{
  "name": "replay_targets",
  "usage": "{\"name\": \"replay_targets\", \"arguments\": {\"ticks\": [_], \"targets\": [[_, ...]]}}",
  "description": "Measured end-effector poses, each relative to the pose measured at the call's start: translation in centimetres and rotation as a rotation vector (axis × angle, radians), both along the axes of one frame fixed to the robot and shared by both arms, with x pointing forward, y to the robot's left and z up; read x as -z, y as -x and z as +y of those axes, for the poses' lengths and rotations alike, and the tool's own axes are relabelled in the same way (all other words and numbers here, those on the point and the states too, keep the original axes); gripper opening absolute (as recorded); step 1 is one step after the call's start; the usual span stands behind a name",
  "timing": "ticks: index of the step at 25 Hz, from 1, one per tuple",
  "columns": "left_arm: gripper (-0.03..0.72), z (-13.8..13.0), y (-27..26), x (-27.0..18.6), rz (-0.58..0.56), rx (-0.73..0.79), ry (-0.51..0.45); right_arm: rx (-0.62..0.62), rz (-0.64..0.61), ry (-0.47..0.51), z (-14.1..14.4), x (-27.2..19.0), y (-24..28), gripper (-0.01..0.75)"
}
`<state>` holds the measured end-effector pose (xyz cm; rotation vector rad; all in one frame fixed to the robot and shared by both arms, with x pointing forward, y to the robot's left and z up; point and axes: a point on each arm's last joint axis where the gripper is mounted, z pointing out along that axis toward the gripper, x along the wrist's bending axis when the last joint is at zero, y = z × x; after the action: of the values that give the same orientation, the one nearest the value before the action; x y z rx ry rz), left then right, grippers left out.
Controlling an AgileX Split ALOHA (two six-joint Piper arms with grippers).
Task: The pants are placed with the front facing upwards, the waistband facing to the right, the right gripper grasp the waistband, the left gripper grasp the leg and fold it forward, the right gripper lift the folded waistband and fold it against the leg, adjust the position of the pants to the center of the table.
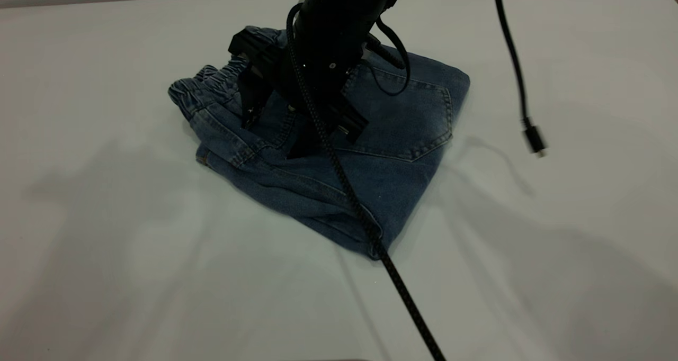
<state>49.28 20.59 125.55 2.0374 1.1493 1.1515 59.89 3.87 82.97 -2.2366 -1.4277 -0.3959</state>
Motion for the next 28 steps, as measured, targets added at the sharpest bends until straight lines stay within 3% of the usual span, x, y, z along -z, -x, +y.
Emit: {"name": "replay_targets", "arguments": {"ticks": [6,19,24,28], "targets": [[0.334,0.0,0.0,0.0,0.0,0.0,0.0,-0.138,-0.042,0.053,0.3,0.1,0.8,0.456],[0.333,0.0,0.0,0.0,0.0,0.001,-0.002,-0.725,-0.085,0.403,-0.5,-0.1,4.1,0.45],[0.333,0.0,0.0,0.0,-0.001,0.002,-0.001,-0.854,-0.073,0.463,-0.4,-1.0,3.6,0.45],[0.333,0.0,0.0,-0.1,-0.003,0.002,0.0,-0.888,-0.21,0.473,0.6,-4.7,1.9,0.45]]}}
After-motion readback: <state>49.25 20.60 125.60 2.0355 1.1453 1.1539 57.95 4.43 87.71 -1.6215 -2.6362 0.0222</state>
